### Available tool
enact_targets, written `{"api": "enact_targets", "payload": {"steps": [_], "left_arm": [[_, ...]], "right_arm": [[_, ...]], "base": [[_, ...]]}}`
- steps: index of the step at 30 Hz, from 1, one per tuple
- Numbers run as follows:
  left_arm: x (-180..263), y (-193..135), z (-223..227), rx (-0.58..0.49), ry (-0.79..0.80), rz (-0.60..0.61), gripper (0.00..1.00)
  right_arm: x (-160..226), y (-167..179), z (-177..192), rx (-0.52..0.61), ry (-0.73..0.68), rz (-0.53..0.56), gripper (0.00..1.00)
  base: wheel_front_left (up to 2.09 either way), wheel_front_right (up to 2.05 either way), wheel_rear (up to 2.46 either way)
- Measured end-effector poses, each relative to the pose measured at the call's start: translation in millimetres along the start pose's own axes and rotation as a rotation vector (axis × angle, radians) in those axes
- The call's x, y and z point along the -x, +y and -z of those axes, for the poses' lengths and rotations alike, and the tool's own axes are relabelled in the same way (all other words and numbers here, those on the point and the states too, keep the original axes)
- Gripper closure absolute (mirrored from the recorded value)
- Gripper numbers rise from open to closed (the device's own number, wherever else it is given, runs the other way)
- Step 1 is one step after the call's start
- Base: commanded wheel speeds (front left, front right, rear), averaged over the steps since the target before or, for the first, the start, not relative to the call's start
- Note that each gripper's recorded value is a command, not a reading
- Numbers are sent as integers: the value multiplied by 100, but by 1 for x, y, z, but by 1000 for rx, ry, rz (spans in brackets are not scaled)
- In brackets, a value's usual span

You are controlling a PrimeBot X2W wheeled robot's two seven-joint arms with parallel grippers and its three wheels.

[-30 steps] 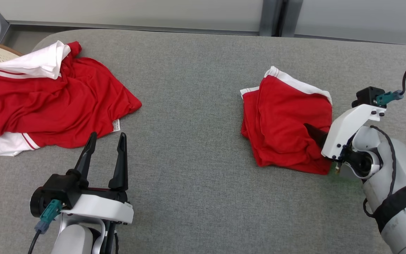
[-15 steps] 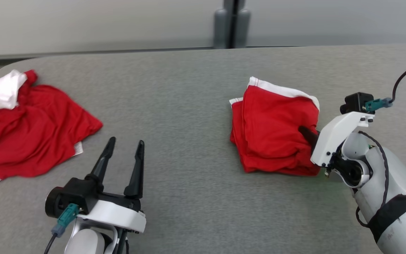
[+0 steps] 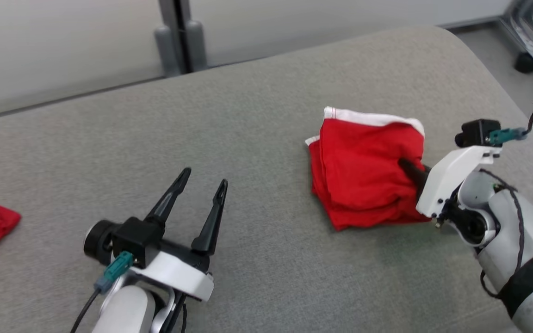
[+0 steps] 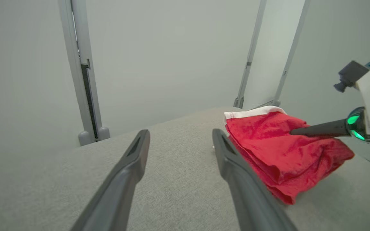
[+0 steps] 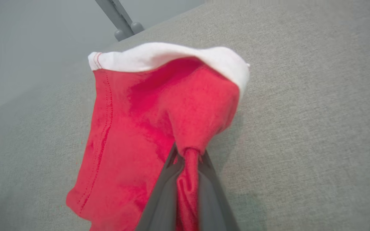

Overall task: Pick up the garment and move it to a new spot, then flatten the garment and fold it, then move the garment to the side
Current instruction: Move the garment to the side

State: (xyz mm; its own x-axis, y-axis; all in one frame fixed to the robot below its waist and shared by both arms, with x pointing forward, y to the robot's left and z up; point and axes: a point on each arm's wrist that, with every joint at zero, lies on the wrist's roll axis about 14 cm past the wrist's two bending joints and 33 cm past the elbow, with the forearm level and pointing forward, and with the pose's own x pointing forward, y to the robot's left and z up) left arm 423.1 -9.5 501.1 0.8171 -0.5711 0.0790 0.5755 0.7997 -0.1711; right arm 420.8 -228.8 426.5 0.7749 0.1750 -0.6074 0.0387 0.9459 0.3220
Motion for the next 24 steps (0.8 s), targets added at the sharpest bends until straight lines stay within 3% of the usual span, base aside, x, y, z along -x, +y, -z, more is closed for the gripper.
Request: {"api": "enact_targets", "payload": {"steps": [4, 9, 16, 22, 23, 24], "left_arm": [[-17, -2, 12, 0, 31, 52, 0], [-33, 10, 32, 0, 77, 70, 0], [-38, 33, 66, 18, 149, 51, 0], [-36, 51, 78, 22, 171, 11, 0], [-35, 53, 78, 21, 173, 4, 0], [-34, 55, 79, 21, 173, -3, 0]], "right_arm": [[-5, -24, -13, 66, -3, 59, 100], [-15, -62, -37, 225, 32, 161, 100], [-33, -114, -68, 383, 89, 305, 100], [-52, -132, -88, 480, 116, 373, 100], [-54, -134, -89, 481, 121, 383, 97], [-56, -137, -89, 488, 131, 392, 69]], "base": [[0, 0, 0], [0, 0, 0], [0, 0, 0], [0, 0, 0], [0, 0, 0], [0, 0, 0]]}}
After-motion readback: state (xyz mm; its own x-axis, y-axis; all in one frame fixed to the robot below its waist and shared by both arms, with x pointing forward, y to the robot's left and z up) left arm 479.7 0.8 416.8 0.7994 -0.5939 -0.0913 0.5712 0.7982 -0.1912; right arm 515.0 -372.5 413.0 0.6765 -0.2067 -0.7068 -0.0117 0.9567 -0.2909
